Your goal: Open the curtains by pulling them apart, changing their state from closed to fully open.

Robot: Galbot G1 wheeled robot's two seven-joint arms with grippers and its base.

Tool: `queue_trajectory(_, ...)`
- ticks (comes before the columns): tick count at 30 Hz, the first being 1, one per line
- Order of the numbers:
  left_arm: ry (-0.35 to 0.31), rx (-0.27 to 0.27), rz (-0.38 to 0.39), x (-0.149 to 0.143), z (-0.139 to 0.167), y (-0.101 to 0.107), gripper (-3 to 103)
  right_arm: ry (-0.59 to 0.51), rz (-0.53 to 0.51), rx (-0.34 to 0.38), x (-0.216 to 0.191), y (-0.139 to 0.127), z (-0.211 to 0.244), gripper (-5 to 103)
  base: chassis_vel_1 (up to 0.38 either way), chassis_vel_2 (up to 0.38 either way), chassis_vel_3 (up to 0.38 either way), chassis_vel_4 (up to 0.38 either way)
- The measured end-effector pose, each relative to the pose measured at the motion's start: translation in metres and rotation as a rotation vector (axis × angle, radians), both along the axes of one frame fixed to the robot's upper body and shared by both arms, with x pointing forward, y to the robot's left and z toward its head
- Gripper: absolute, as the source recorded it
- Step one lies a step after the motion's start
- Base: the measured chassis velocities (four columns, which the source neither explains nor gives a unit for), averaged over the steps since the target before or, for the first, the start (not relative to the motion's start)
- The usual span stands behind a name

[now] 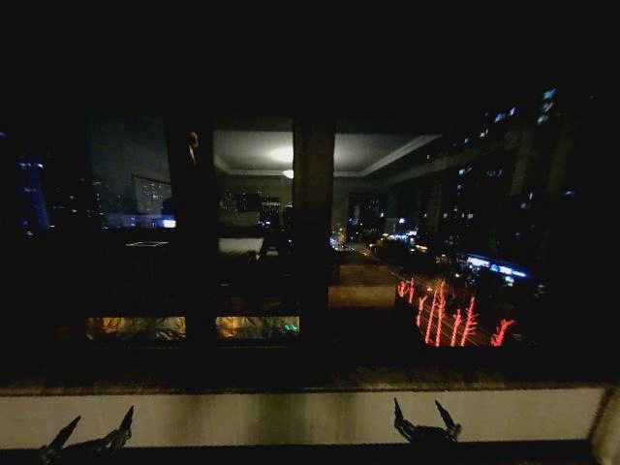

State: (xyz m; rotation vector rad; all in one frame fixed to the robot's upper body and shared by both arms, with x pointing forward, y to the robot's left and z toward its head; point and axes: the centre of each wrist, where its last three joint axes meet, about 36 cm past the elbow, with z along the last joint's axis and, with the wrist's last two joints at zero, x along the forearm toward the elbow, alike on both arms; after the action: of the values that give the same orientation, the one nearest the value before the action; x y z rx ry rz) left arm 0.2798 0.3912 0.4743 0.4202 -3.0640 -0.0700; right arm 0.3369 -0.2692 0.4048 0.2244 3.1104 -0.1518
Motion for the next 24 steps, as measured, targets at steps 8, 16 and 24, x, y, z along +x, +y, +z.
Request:
queue_trajectory(8, -0.001, 0.003, 0.004, 0.0022, -0.0018, 0.003, 100, -0.008, -0.001, -0.004, 0.0012, 0.0002, 0.0006, 100, 0.195, -0.184, -0.186, 0.187)
queue_trajectory(16, -0.015, 0.044, 0.0, 0.0013, -0.0074, 0.0074, 100, -0.005, 0.0, -0.024, 0.0016, 0.0014, 0.0007, 100, 0.21, -0.241, -0.2, 0.226)
queue_trajectory(24, -0.021, 0.05, -0.006, 0.0013, -0.0055, 0.0071, 100, -0.009, -0.009, -0.037, -0.0001, 0.0019, 0.0026, 100, -0.054, -0.138, 0.037, 0.136)
